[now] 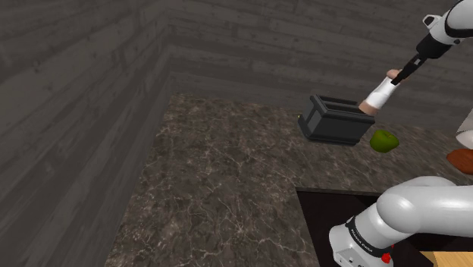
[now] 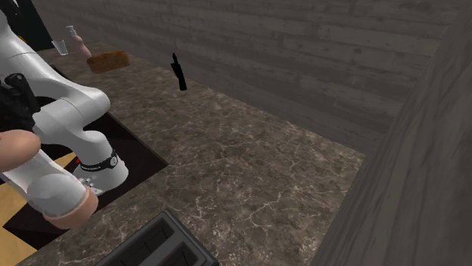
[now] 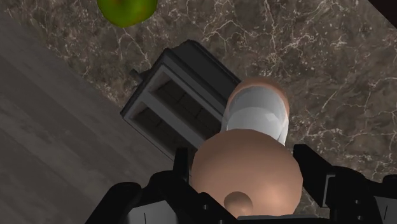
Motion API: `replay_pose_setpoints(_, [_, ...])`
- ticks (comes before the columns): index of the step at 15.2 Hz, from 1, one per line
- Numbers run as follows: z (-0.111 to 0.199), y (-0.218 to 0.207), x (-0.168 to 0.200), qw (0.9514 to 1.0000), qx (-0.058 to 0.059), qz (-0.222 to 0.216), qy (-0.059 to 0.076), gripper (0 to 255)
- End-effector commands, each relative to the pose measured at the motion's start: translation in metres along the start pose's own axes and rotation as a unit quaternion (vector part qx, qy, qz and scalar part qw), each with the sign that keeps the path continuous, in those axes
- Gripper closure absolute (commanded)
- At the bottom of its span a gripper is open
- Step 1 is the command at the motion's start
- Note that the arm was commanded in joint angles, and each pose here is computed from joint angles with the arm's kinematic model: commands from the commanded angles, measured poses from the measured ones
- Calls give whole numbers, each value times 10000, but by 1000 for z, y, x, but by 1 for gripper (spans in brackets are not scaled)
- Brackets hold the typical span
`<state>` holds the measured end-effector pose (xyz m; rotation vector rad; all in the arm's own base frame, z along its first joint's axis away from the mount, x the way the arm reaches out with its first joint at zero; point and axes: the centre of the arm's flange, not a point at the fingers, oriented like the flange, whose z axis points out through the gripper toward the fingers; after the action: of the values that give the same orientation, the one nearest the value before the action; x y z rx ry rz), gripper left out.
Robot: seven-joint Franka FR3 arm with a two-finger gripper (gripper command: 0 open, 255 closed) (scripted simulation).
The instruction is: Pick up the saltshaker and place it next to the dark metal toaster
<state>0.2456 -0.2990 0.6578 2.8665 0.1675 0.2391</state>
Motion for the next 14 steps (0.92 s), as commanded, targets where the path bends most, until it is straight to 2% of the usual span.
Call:
replay_pose_setpoints(1, [1, 19, -18, 10000, -2, -7, 0, 255])
replay_pose_setpoints(14, [18, 146, -133, 10000, -2, -7, 0, 255])
